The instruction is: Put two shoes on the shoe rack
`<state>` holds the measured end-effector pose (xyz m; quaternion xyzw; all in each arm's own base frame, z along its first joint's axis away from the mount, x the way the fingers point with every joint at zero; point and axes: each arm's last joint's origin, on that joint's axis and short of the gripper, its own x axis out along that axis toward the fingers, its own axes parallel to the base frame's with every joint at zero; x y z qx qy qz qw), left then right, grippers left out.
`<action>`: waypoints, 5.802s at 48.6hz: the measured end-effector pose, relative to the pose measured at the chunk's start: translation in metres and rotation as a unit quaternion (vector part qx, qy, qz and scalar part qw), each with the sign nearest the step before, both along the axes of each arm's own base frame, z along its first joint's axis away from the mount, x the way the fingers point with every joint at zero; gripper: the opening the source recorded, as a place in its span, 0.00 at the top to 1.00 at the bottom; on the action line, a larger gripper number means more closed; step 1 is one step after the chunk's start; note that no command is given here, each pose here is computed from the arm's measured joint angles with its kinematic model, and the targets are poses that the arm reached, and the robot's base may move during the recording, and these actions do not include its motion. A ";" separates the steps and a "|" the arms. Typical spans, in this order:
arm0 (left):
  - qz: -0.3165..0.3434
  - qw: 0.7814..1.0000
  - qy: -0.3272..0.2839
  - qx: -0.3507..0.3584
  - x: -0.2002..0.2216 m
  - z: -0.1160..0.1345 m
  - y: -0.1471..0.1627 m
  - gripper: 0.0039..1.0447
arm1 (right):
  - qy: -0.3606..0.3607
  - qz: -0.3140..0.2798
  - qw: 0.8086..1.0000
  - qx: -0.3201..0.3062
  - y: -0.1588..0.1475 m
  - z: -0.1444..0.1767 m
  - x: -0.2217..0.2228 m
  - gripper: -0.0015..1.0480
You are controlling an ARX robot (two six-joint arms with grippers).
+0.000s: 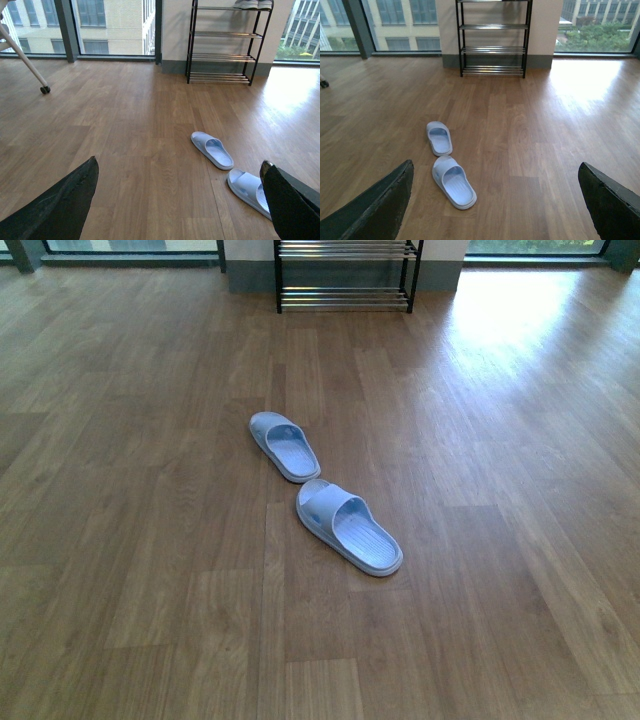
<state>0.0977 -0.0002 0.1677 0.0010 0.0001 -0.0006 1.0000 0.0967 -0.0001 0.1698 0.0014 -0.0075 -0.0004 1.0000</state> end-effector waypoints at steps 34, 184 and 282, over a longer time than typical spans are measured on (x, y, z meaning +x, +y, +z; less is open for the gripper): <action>0.000 1.000 0.000 0.000 0.000 0.000 0.000 0.09 | -0.001 0.000 1.000 0.000 0.000 0.000 0.000 0.09; 0.085 0.855 0.505 -0.083 0.179 -0.113 -0.076 0.09 | 0.000 0.000 1.000 0.000 0.000 0.000 0.000 0.09; 0.044 0.803 0.592 0.055 0.284 -0.346 -0.152 0.36 | 0.000 0.000 1.000 0.000 0.000 0.000 0.000 0.09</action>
